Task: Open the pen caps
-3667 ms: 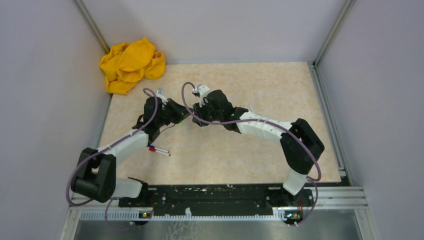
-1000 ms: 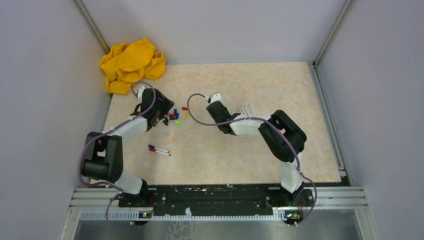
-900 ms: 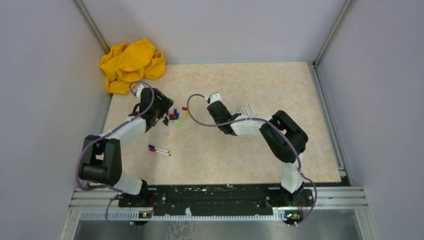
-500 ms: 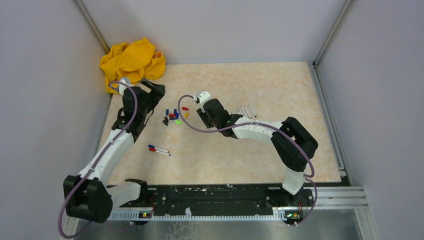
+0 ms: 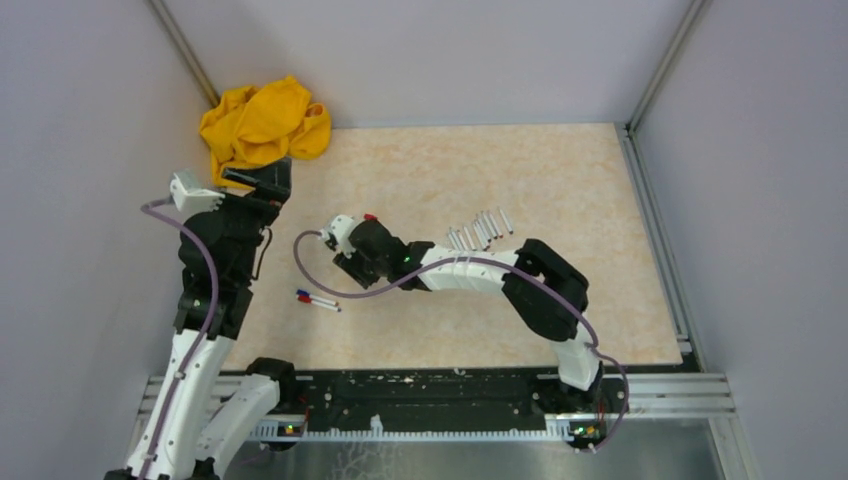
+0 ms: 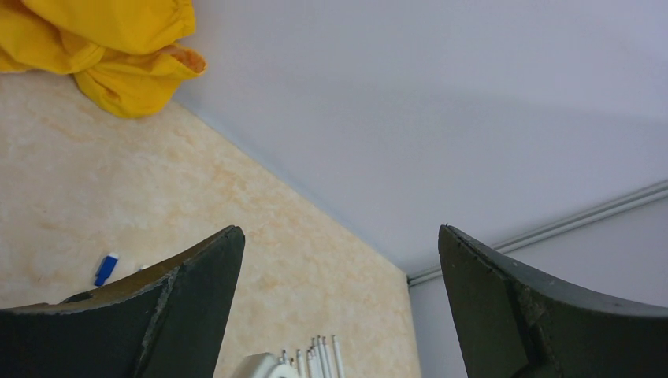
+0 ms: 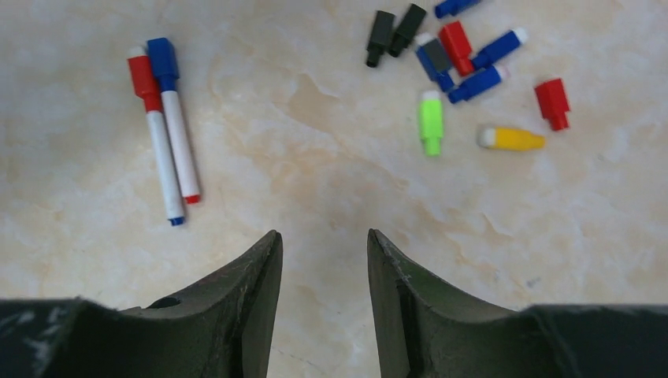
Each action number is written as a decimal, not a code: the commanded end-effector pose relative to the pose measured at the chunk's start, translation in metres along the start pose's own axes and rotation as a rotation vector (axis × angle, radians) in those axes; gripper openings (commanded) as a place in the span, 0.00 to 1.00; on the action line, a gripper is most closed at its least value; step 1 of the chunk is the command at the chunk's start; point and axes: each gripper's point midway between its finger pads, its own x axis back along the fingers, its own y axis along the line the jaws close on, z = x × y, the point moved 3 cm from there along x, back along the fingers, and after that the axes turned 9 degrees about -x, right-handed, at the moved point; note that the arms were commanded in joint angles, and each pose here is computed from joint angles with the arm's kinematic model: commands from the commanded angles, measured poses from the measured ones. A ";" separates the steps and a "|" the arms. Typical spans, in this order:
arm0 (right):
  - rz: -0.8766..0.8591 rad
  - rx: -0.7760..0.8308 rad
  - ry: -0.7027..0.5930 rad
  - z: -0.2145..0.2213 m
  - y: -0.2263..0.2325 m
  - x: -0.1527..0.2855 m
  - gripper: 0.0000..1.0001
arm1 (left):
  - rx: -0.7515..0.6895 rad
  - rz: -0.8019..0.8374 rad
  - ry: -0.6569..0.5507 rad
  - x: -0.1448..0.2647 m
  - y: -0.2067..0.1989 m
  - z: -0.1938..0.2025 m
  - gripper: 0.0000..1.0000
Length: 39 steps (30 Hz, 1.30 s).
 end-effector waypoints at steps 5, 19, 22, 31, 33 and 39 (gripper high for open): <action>-0.123 0.079 0.038 -0.007 0.059 -0.029 0.44 | 0.054 0.104 -0.044 0.034 -0.029 -0.032 0.99; -0.168 0.122 0.090 -0.004 0.092 -0.057 0.44 | 0.074 0.200 -0.011 0.047 -0.048 -0.036 0.99; -0.168 0.127 0.102 -0.001 0.094 -0.062 0.44 | 0.074 0.208 -0.009 0.047 -0.049 -0.035 0.99; -0.166 0.134 0.123 0.003 0.094 -0.070 0.44 | 0.071 0.214 -0.011 0.048 -0.049 -0.035 0.99; -0.165 0.135 0.129 0.005 0.094 -0.071 0.44 | 0.070 0.216 -0.013 0.048 -0.049 -0.036 0.99; -0.160 0.136 0.144 0.012 0.093 -0.075 0.44 | 0.072 0.215 -0.015 0.048 -0.049 -0.036 0.99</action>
